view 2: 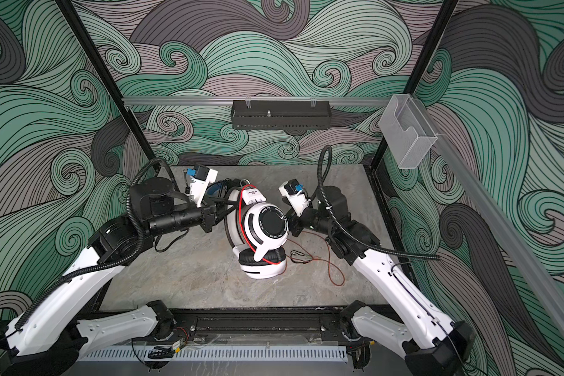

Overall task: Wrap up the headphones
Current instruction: 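Carry the red cable around the headset with the right gripper while left holds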

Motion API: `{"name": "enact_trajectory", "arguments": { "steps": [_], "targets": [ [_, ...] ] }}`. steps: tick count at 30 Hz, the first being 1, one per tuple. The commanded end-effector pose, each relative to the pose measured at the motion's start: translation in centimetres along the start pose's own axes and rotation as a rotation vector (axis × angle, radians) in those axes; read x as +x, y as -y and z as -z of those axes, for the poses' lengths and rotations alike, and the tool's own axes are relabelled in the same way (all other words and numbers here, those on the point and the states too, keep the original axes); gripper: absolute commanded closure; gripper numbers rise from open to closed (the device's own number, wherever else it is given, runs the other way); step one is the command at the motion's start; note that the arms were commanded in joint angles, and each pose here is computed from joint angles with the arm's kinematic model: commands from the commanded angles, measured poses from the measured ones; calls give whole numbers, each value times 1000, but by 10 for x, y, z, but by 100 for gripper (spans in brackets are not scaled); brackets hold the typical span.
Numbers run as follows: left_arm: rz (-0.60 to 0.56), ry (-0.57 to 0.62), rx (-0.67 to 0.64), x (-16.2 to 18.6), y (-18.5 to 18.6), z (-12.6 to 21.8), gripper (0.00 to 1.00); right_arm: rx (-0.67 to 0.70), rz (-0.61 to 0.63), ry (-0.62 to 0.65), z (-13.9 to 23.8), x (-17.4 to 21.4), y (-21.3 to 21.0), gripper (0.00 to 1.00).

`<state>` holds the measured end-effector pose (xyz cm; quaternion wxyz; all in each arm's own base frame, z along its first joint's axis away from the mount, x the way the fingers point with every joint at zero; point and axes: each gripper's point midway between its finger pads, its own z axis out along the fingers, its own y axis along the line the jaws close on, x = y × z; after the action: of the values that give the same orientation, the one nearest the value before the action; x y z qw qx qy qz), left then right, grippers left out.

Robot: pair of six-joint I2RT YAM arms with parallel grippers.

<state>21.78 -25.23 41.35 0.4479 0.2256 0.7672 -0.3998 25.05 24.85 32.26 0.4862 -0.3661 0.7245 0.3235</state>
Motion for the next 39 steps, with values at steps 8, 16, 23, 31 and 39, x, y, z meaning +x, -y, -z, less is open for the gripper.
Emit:
{"name": "enact_trajectory", "arguments": {
  "steps": [8, 16, 23, 31, 39],
  "targets": [
    [27, 157, 25, -51, 19, 19, 100, -121, -130, 45, -25, 12, -6, 9],
    [71, 210, 23, -62, 18, 19, 100, -125, -196, 21, -35, 38, -1, 24],
    [104, 236, -14, -66, 11, 20, 100, -120, -226, -3, -32, 56, -2, 41],
    [192, 326, -70, -81, -1, 26, 100, -116, -277, -62, -31, 88, -4, 59],
    [232, 365, -63, -91, -4, 23, 100, -123, -303, -83, -31, 105, -8, 71]
  ]
}}
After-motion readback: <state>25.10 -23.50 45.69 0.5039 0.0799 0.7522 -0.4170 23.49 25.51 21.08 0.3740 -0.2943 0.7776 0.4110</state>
